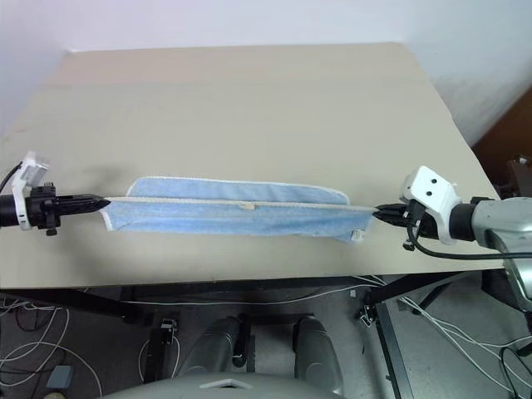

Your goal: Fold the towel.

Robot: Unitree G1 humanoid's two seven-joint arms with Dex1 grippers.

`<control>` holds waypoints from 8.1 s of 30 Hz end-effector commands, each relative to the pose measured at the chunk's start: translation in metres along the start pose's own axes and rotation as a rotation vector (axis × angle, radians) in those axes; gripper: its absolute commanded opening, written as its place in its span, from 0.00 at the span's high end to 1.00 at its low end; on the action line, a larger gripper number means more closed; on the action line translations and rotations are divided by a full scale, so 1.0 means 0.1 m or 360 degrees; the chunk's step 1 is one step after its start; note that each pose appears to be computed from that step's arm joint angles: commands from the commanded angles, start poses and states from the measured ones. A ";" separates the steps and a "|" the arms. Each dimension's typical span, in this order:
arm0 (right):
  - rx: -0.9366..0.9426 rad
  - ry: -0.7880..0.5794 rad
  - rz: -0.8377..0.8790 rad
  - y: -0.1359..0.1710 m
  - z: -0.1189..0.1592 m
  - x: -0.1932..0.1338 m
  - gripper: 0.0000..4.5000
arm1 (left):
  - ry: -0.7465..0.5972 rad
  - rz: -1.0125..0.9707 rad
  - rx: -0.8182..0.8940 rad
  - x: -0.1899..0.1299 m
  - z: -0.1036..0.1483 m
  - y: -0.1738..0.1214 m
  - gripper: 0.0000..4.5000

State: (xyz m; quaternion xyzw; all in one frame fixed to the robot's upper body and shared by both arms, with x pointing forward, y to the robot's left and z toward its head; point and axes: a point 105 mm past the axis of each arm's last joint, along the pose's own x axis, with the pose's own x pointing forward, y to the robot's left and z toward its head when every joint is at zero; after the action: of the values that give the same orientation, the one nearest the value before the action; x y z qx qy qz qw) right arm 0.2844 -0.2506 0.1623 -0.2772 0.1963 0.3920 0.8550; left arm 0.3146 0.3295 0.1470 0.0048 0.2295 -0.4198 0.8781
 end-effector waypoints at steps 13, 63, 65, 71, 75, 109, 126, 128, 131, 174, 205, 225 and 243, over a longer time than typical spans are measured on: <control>0.0031 -0.0068 -0.0133 -0.34 0.07 0.30 1.00 | -0.0095 0.0231 0.0172 0.21 0.31 0.22 0.99; 0.1441 -0.0245 0.0096 -0.03 0.08 0.17 0.16 | -0.0421 0.0003 0.0442 0.60 0.57 -0.10 0.00; 0.1576 -0.0280 0.0116 0.02 0.09 0.11 0.16 | -0.0440 -0.0076 0.0457 0.72 0.59 -0.23 0.00; 0.1758 -0.0426 0.0174 0.15 0.02 -0.03 0.16 | -0.0481 -0.0297 0.0452 0.99 0.63 -0.63 0.00; 0.1823 -0.0494 0.0205 0.25 0.00 -0.08 0.16 | -0.0491 -0.0390 0.0443 1.12 0.65 -0.81 0.00; 0.2593 -0.0576 0.0052 0.73 -0.14 0.44 0.16 | -0.0395 -0.0681 0.0502 1.58 0.50 -1.48 0.00; 0.2816 -0.0707 -0.0351 0.42 -0.22 0.37 0.16 | -0.0333 -0.0702 0.0533 1.64 0.38 -1.56 0.00; 0.2818 -0.0708 -0.0367 0.41 -0.20 0.37 0.16 | -0.0335 -0.0700 0.0532 1.65 0.38 -1.55 0.00; 0.2825 -0.0715 -0.0352 0.43 -0.16 0.40 0.16 | -0.0335 -0.0695 0.0535 1.66 0.35 -1.52 0.00; 0.1973 -0.0821 -0.0085 0.23 0.44 -0.10 0.99 | -0.0280 -0.0640 0.0598 1.62 0.25 -1.29 0.00; 0.1455 -0.0525 0.0594 1.07 1.15 1.21 0.99 | -0.0348 -0.0489 0.0586 1.42 0.42 -1.26 0.00; 0.1254 -0.1026 0.0318 0.75 1.29 0.83 0.54 | -0.0571 -0.0699 0.0497 1.32 0.92 -1.48 0.21; 0.0944 -0.0842 -0.0331 0.40 0.92 1.44 1.00 | -0.0403 -0.0779 0.0583 2.02 0.62 -1.70 0.99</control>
State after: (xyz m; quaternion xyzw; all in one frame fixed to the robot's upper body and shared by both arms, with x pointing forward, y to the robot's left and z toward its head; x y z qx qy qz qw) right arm 0.3474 -0.0911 0.1304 0.0879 0.0691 0.2935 0.9494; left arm 0.3251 0.0600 0.1553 0.0449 0.0333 -0.6491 0.7586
